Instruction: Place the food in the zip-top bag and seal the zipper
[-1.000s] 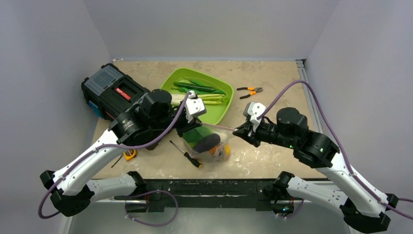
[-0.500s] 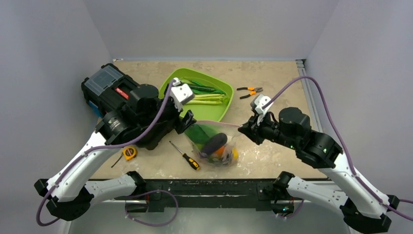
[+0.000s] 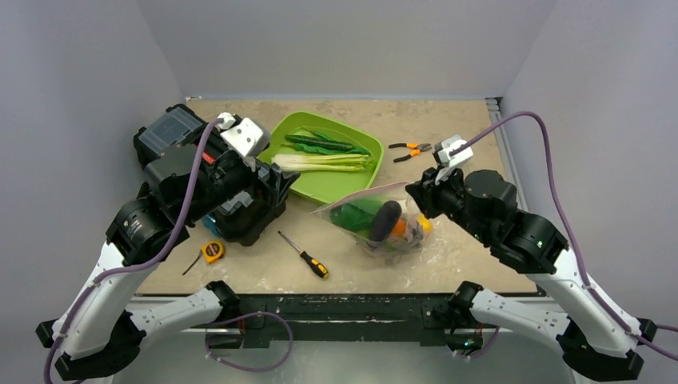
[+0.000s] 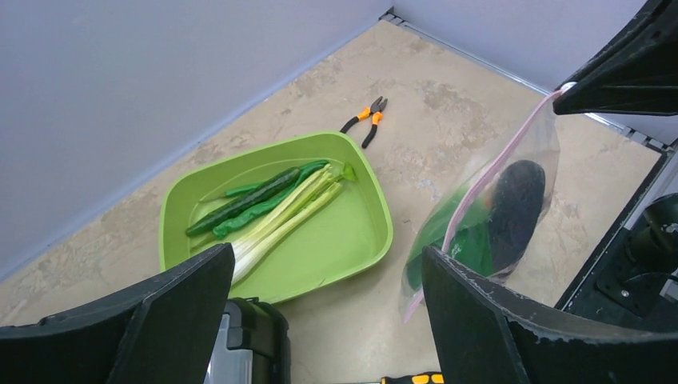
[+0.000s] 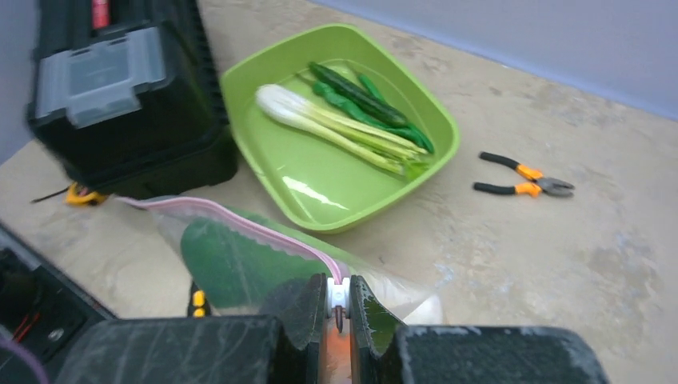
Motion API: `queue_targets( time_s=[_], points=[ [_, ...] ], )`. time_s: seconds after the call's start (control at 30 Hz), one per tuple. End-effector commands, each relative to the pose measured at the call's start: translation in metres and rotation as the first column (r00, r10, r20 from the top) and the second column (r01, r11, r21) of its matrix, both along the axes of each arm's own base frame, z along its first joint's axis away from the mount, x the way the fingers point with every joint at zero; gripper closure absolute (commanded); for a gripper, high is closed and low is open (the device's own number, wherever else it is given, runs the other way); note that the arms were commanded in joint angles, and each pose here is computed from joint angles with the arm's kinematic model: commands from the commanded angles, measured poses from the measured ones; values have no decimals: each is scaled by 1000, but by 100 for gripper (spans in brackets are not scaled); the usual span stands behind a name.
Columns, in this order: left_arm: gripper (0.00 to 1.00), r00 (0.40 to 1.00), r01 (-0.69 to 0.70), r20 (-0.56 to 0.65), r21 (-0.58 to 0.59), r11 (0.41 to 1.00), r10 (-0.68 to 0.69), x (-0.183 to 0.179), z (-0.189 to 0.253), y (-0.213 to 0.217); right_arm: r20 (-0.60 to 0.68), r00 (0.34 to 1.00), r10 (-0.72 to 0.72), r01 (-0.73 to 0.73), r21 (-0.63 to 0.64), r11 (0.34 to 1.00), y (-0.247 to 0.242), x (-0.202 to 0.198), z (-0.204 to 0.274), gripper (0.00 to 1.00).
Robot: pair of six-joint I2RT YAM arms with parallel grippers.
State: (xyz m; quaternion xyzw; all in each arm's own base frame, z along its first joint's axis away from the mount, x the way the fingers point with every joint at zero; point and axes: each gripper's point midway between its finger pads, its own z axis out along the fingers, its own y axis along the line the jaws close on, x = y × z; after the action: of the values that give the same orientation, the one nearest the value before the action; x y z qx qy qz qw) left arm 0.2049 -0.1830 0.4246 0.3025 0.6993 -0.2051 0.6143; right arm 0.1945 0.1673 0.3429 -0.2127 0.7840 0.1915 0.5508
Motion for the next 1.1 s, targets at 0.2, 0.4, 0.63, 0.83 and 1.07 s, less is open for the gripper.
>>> queue_targets(
  time_s=[0.2,0.4,0.63,0.83,1.07],
  points=[
    [14,998,-51,-38,-46,998,49,-1,8,7,-60,787,-615,614,-33,789,-78,90,-43,100],
    [14,995,-90,-55,-45,995,88,-6,9,20,-145,539,-830,799,-226,558,-165,125,-91,100],
    [14,988,-134,-81,-50,990,130,-16,4,36,-262,371,-891,808,-381,448,-205,118,-161,96],
    [13,973,-207,-115,-70,976,198,-18,-2,51,-296,380,-876,798,-373,472,-206,111,-176,70],
    [4,942,-331,-134,-215,919,308,-14,8,68,-287,407,-867,777,-391,494,-206,106,-155,27]
  ],
)
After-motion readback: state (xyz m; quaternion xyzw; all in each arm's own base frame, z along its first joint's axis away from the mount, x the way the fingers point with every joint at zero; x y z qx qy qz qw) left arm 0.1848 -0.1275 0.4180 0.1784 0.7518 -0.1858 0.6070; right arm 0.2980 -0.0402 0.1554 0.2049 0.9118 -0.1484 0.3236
